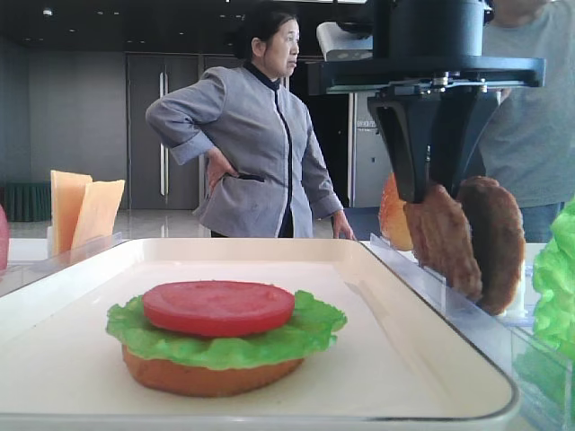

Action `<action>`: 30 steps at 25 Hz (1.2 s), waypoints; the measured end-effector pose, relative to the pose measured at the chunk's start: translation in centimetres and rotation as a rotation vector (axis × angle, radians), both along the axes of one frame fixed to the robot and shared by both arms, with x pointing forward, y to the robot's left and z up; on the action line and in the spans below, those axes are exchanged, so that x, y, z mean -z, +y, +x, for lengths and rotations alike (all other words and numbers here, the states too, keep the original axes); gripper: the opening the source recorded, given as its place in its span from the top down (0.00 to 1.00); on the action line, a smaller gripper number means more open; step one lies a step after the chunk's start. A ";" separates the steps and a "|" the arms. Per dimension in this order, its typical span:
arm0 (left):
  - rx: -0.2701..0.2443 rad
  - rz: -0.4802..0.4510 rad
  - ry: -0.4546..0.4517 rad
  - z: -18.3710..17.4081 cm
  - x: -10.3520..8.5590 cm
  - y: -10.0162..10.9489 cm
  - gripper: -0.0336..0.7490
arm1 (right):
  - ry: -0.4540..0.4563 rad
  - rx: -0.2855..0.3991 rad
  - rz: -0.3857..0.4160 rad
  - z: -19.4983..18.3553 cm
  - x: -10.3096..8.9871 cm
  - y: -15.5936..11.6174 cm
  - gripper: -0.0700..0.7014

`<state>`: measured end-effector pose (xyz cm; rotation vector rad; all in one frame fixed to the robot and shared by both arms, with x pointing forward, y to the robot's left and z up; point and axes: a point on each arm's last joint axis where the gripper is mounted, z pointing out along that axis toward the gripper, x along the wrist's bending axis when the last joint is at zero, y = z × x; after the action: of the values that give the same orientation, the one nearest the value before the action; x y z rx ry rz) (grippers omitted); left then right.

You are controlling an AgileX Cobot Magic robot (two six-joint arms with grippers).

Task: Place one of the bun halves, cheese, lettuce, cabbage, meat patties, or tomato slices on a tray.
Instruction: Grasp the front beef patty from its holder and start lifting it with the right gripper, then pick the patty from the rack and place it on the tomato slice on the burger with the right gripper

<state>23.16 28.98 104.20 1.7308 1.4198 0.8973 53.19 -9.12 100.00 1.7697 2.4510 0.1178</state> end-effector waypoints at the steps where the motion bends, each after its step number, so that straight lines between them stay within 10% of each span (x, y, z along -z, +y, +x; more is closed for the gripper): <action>1: 0.000 0.000 0.000 0.0 0.0 0.0 0.44 | 0.001 0.000 -0.001 0.0 0.0 0.0 0.69; 15: 0.000 0.000 0.000 0.0 0.0 0.0 0.44 | 0.028 -0.035 -0.011 -0.2 -0.4 0.1 0.75; 30: 0.000 0.000 0.000 0.0 0.0 0.0 0.44 | -0.170 -0.091 0.105 1.0 -8.8 3.0 0.75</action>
<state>23.16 28.98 104.20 1.7308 1.4198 0.8973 54.20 -6.17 108.83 1.6120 2.4432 0.3946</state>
